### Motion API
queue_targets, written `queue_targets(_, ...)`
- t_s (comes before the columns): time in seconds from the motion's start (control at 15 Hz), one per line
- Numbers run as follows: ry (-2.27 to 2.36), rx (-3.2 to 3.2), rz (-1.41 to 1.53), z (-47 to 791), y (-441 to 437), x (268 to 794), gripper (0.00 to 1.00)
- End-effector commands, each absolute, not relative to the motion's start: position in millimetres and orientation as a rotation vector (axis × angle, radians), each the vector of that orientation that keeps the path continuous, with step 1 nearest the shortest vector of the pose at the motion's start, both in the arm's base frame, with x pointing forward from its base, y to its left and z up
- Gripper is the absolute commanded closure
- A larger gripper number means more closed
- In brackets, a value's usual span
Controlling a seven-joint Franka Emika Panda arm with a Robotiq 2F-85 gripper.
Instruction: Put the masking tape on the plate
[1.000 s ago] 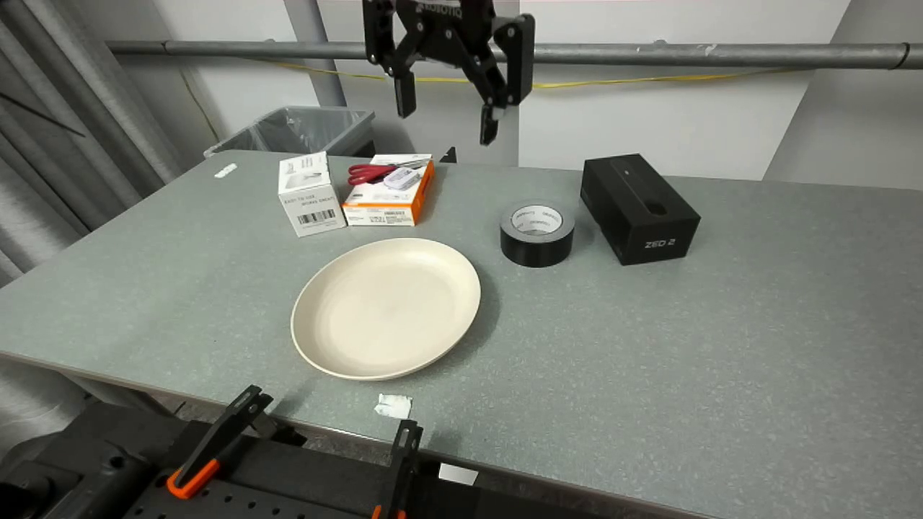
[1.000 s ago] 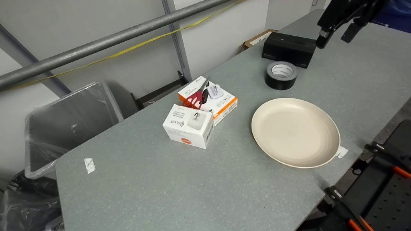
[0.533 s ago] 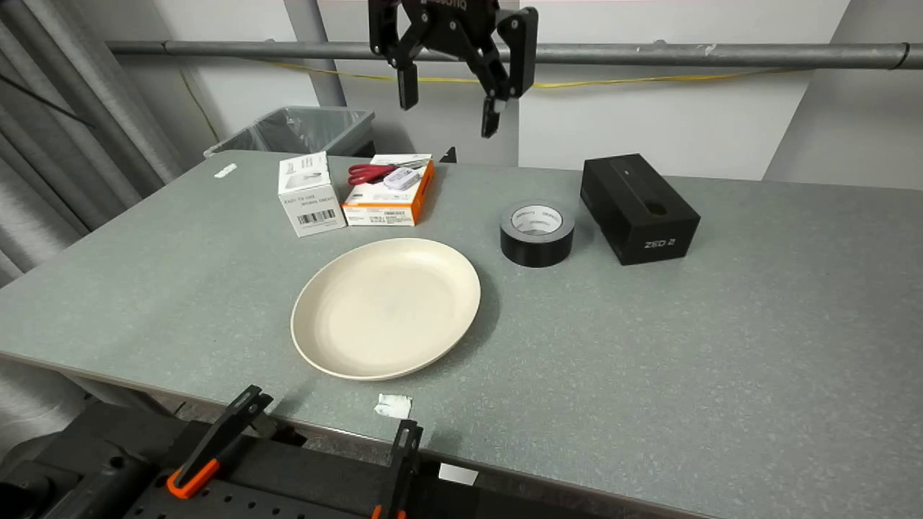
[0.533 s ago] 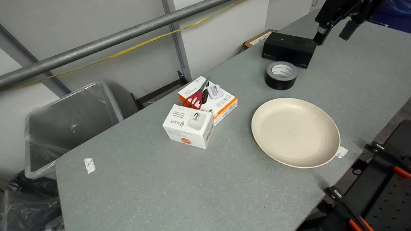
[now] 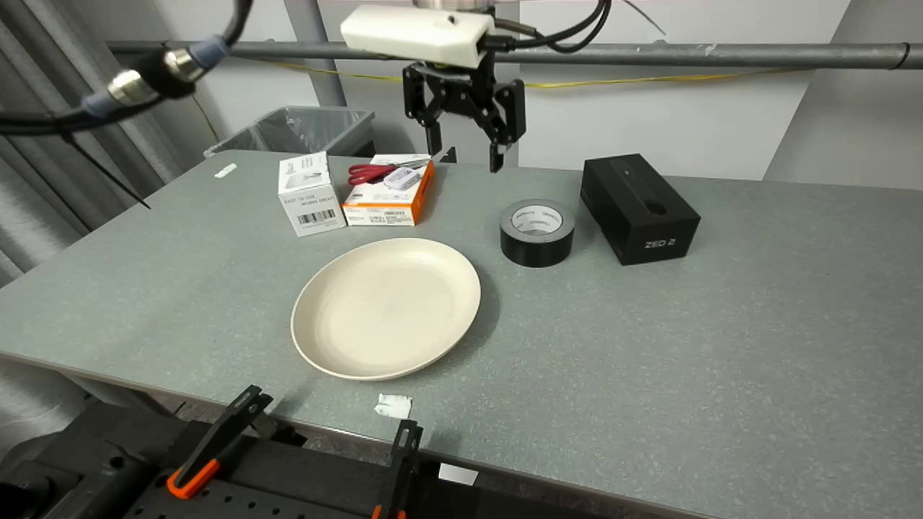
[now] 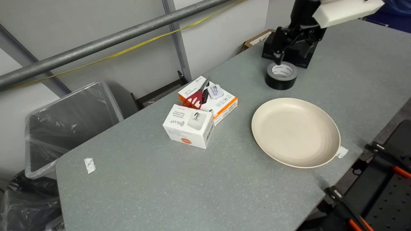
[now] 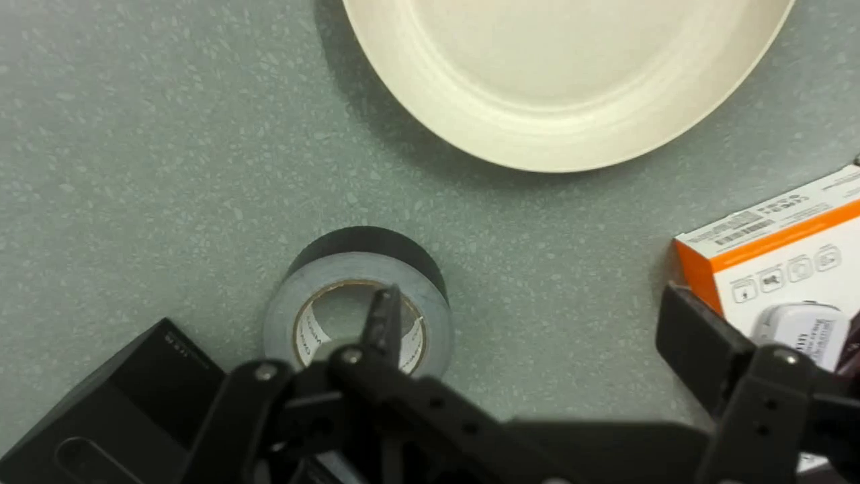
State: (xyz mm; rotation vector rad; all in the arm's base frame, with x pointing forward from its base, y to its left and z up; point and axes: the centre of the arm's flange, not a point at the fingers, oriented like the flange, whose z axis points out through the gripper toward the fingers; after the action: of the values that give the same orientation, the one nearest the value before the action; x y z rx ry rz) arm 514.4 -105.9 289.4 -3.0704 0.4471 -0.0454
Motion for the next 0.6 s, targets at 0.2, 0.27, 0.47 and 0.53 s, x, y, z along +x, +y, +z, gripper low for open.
queue_targets(0.2, 0.554, -3.139, 0.039, 215, -119, 597, 0.0)
queue_targets(0.27, 0.564, -3.138, 0.048, 206, -120, 604, 0.0)
queue_targets(0.47, 0.59, -3.133, 0.063, 184, -123, 620, 0.0)
queue_targets(0.53, 0.599, -3.135, 0.065, 178, -124, 624, 0.0)
